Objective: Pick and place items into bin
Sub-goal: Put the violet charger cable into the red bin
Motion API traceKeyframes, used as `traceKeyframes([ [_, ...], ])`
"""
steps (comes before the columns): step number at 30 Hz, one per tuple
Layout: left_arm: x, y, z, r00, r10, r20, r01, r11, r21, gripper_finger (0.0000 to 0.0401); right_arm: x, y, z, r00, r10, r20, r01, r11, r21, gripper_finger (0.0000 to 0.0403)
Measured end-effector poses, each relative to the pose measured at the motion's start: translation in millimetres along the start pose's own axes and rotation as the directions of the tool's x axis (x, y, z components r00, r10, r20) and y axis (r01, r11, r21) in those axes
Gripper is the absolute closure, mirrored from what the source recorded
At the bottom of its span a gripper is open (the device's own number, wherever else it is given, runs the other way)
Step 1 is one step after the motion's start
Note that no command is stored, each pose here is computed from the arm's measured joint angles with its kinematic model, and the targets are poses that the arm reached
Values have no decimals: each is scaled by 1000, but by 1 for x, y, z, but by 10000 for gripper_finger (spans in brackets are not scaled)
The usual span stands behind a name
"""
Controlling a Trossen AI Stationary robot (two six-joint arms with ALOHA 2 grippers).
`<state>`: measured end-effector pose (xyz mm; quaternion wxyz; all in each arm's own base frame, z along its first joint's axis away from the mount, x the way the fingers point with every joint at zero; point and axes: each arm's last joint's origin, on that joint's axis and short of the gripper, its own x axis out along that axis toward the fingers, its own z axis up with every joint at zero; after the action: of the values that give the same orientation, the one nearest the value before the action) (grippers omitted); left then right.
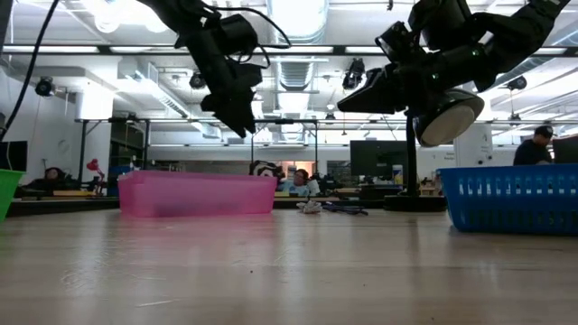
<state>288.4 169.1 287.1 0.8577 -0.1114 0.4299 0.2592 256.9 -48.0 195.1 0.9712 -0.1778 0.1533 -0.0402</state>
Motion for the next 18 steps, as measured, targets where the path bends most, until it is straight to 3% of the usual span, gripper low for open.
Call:
traceKeyframes([
  [13,7,-12,0,1000,-19,-11,20,997,74,188,0,0,0,1000,-4,-2,4,1000,-21,337],
  [18,7,-12,0,1000,-18,-12,19,993,113,188,3,-15,4,973,-214,-87,223,969,103,333],
])
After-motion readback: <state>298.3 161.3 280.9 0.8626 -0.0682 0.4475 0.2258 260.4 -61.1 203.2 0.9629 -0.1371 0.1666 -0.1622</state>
